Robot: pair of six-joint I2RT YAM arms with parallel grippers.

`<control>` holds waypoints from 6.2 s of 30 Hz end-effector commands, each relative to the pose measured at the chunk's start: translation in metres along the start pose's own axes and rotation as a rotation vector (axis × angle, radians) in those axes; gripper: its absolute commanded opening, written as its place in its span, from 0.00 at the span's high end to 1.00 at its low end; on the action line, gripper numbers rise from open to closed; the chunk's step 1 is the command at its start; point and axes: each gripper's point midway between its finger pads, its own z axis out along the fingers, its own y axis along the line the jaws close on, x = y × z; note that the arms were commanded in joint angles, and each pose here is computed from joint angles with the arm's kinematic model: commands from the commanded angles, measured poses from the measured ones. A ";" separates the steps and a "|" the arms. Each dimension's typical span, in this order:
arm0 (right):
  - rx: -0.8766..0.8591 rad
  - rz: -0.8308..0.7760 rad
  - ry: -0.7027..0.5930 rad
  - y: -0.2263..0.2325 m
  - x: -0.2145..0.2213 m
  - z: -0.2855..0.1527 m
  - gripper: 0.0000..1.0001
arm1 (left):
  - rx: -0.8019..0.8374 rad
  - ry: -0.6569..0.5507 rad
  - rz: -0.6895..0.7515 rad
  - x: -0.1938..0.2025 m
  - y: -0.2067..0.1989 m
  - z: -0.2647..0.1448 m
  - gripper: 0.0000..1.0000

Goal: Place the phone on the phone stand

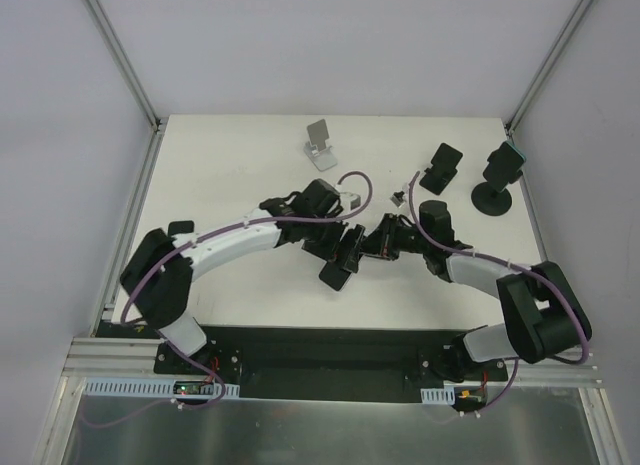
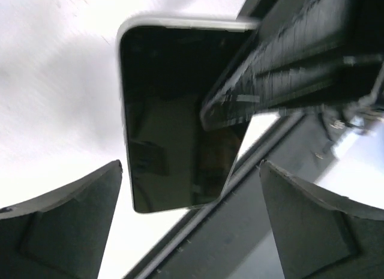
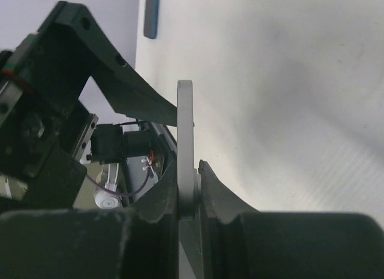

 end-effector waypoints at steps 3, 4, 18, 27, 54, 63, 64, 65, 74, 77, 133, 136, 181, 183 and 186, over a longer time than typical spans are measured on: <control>-0.258 -0.299 -0.031 0.081 -0.003 -0.032 0.99 | 0.400 -0.216 -0.031 -0.014 -0.044 -0.057 0.07; -0.271 -0.318 -0.038 0.087 -0.004 -0.036 0.99 | 0.474 -0.171 -0.022 0.004 -0.051 -0.057 0.09; -0.355 -0.425 -0.180 0.144 -0.012 -0.071 0.99 | 0.785 -0.320 0.169 0.014 -0.094 -0.105 1.00; 0.138 -0.362 -0.257 0.105 -0.017 -0.067 0.20 | 0.424 -0.452 0.133 0.000 -0.050 -0.095 1.00; 0.298 -0.241 -0.400 0.142 -0.030 -0.012 0.04 | 0.287 -0.518 0.184 -0.007 -0.033 -0.087 1.00; 0.284 -0.221 -0.406 0.141 -0.025 -0.005 0.03 | 0.301 -0.521 0.191 -0.011 -0.037 -0.089 1.00; 0.307 -0.213 -0.395 0.135 -0.023 -0.002 0.03 | 0.300 -0.526 0.192 -0.012 -0.037 -0.090 1.00; 0.311 -0.208 -0.395 0.134 -0.023 -0.001 0.01 | 0.299 -0.530 0.191 -0.012 -0.037 -0.091 1.00; 0.370 -0.197 -0.404 0.125 -0.023 0.009 0.14 | 0.297 -0.544 0.195 -0.015 -0.038 -0.093 1.00; 0.383 -0.205 -0.400 0.123 -0.023 0.012 0.21 | 0.298 -0.545 0.198 -0.014 -0.038 -0.093 1.00; 1.332 -0.310 -1.182 -0.083 -0.374 -0.180 0.99 | 0.028 -0.751 0.095 -0.003 0.026 -0.166 0.01; 1.325 -0.292 -1.174 -0.090 -0.369 -0.180 0.99 | 0.034 -0.745 0.093 -0.002 0.025 -0.165 0.01; 0.740 -0.376 -0.599 0.018 -0.133 -0.086 0.04 | 0.067 -0.608 -0.424 -0.036 0.089 -0.127 0.03; 0.552 -0.338 -0.432 0.018 -0.084 -0.056 0.04 | 0.106 -0.593 -0.407 -0.059 0.102 -0.116 0.25; 0.392 -0.350 -0.302 0.035 -0.033 -0.045 0.04 | 0.108 -0.591 -0.392 -0.103 0.128 -0.107 0.37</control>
